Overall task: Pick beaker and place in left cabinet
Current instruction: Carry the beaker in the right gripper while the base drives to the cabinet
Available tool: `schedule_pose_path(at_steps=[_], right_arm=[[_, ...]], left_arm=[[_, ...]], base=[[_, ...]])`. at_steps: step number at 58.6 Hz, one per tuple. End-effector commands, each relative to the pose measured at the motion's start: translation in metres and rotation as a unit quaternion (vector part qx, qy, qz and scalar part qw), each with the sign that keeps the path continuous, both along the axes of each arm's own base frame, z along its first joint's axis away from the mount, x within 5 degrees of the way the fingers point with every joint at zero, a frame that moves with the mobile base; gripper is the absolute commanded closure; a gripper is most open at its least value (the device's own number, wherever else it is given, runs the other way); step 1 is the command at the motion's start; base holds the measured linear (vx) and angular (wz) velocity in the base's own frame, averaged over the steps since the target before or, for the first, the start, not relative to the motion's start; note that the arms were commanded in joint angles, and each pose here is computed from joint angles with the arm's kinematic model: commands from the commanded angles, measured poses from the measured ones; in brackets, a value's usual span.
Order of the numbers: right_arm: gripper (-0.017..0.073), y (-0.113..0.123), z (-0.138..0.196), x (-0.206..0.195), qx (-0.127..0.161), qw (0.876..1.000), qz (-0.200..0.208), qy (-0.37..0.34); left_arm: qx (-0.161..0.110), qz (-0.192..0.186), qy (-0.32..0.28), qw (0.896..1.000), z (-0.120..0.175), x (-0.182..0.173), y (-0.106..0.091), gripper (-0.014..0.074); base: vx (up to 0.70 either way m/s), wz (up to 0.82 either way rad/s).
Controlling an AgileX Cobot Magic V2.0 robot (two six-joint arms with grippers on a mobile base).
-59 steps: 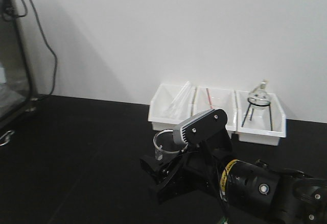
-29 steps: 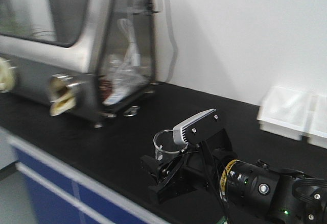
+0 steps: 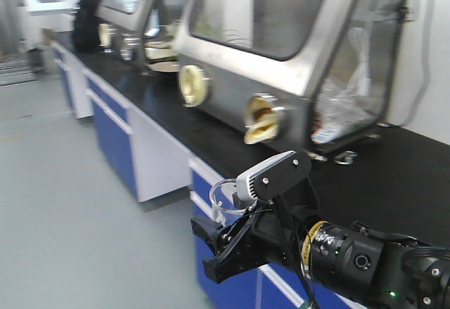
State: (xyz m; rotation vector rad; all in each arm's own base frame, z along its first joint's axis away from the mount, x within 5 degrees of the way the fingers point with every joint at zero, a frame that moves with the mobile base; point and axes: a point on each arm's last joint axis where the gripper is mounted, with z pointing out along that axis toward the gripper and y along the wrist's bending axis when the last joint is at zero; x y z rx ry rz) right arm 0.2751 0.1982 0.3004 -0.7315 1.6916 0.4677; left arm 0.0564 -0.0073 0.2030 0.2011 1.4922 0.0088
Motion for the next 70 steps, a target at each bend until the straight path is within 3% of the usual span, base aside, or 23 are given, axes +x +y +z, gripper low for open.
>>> schedule_pose_path(at_steps=[1, 37, 70], right_arm=[[0.0561, 0.0011, 0.0277, -0.0051, 0.045, 0.998, 0.019, -0.043], [0.0561, 0.0011, 0.0278, -0.0052, 0.045, 0.998, 0.019, -0.044], [0.0561, 0.0011, 0.0277, -0.0052, 0.045, 0.998, 0.019, -0.044]], left_arm=[[-0.008, -0.002, -0.038, 0.999, 0.0025, -0.0015, -0.0001, 0.0592], [-0.008, -0.002, -0.038, 0.999, 0.0025, -0.0015, -0.0001, 0.0592], [-0.008, -0.002, -0.038, 0.999, 0.0025, -0.0015, -0.0001, 0.0592]], base=[[-0.01, 0.71], [0.09, 0.57], [0.29, 0.38]])
